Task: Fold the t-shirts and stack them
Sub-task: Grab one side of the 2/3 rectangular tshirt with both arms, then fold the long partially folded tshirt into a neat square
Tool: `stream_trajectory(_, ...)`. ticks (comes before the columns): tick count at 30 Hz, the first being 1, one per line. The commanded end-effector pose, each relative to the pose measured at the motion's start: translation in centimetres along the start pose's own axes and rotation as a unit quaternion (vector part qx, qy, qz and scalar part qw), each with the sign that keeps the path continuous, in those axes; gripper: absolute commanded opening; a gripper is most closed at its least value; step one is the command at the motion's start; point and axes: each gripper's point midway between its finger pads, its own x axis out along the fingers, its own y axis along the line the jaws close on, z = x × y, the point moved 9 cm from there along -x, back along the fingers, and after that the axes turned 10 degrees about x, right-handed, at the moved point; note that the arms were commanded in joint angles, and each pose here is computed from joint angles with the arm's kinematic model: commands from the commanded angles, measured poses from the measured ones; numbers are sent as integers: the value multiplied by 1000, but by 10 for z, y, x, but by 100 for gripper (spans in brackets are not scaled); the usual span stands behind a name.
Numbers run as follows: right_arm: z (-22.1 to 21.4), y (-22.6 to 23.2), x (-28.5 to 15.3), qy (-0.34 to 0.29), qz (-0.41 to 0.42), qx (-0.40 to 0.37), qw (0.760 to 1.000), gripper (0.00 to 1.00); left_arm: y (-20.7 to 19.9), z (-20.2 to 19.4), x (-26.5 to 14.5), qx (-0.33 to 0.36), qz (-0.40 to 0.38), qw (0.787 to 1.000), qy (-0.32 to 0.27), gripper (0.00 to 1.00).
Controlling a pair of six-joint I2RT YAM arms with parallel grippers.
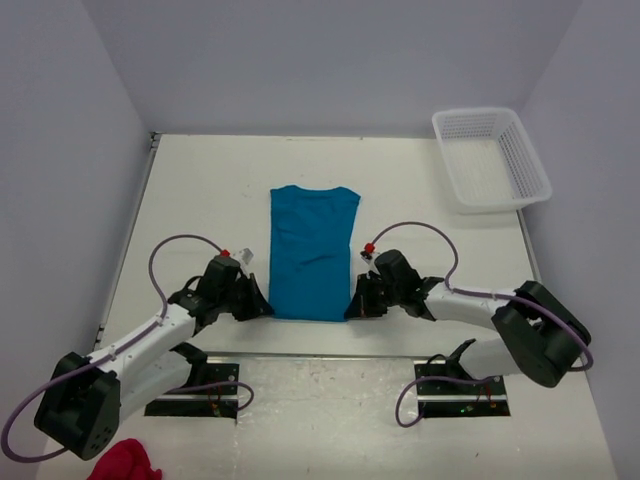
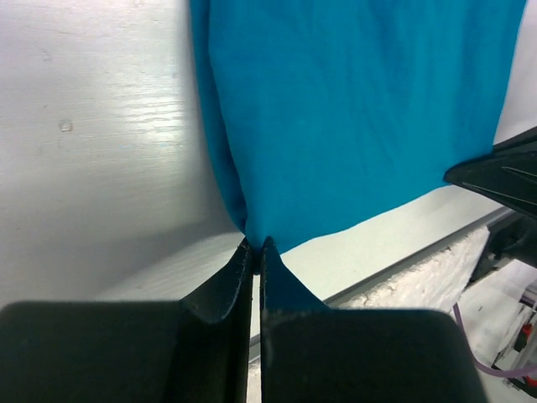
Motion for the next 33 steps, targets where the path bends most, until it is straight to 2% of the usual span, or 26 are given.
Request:
stream_trajectory(1, -1, 6, -14, -14, -23, -23, 999, 0, -6, -6, -5, -8, -30, 999, 6, 0)
stream_trajectory(17, -36, 6, -43, -28, -27, -25, 999, 0, -12, -35, -23, -19, -69, 997, 22, 0)
stream_trajectory(33, -51, 7, -61, -43, -36, -22, 998, 0, -26, -38, -50, -11, -114, 993, 5, 0)
